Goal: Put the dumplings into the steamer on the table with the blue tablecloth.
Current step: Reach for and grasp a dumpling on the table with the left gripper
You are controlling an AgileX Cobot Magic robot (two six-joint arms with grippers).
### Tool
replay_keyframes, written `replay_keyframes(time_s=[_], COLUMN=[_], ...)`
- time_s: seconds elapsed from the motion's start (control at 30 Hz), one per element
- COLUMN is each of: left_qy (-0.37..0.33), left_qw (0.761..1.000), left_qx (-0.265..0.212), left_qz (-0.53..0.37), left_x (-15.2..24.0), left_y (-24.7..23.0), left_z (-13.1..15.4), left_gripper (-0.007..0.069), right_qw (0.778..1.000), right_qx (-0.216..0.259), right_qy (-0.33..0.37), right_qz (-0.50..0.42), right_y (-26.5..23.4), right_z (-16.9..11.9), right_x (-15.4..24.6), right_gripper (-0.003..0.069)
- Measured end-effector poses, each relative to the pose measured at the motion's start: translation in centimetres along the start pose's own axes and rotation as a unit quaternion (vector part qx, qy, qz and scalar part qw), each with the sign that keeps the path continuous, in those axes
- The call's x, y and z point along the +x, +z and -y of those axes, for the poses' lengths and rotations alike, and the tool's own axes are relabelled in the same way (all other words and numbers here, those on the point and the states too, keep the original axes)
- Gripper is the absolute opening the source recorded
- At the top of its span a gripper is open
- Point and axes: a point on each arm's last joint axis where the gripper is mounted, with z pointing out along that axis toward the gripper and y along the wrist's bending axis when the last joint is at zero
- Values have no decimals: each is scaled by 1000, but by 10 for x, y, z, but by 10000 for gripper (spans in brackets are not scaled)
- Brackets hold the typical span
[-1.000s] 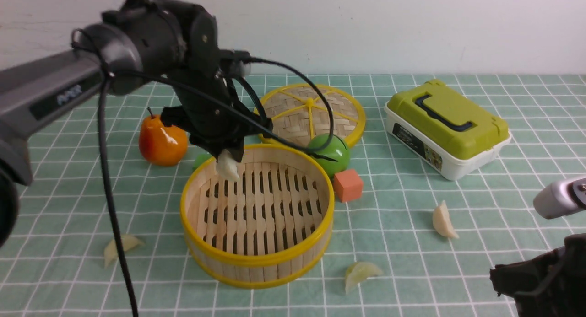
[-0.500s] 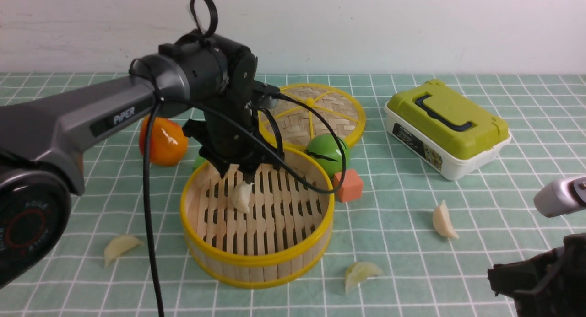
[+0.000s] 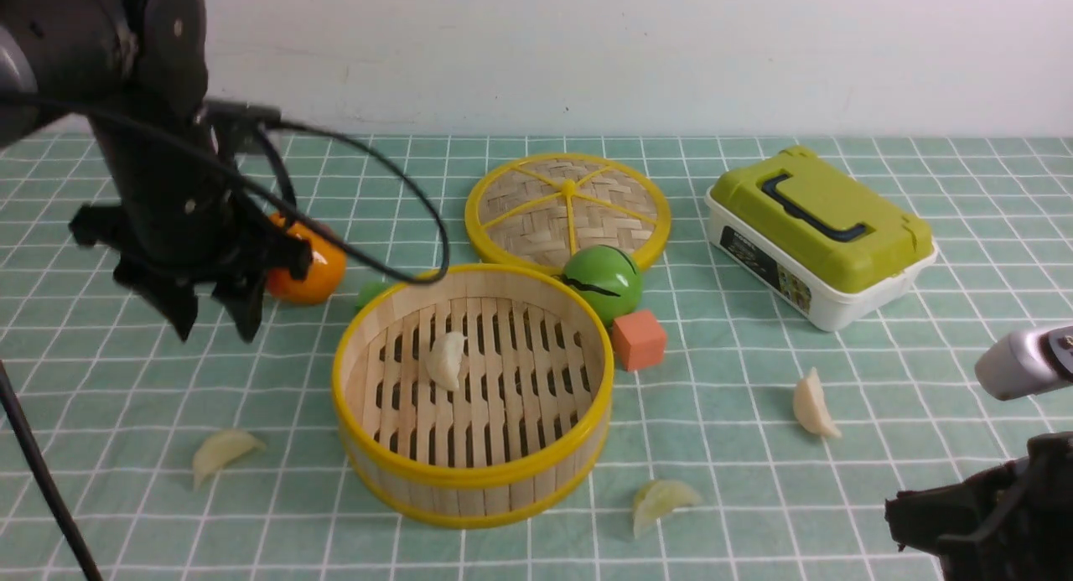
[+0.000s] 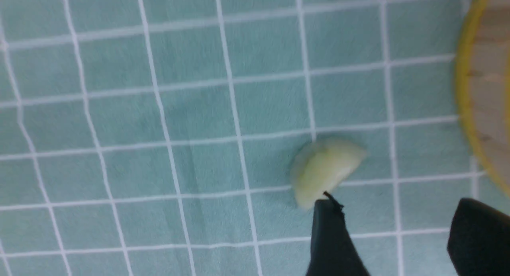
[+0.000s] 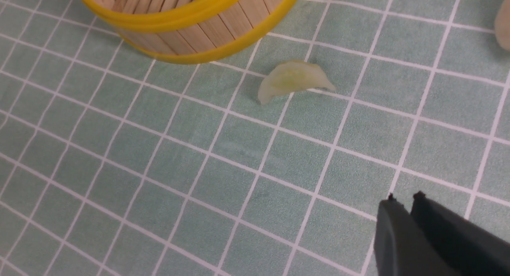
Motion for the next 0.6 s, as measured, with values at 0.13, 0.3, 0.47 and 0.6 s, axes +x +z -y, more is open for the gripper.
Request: replay_keyframes(time_s=[0.13,0.3,0.47,0.6], left_qy=[31,56,61,42], left_qw=[999,998,998,999], left_qx=[-1,-10,-11,-11], left_qz=[-22,0,-10,-12], left_x=[17,21,20,20], left_y=[41,73,92,93], left_z=[0,0,2,2], left_gripper=[388,388,375,314], right_qw=[1000,1000,1000,1000], right_qx=[-1,-2,-2,-2], right_qy=[2,3,3,3], right_qz=[0,1,1,1], right_y=[0,0,0,0], right_z=[0,0,0,0], right_x=[0,0,0,0], right_gripper=[64,72,77,82])
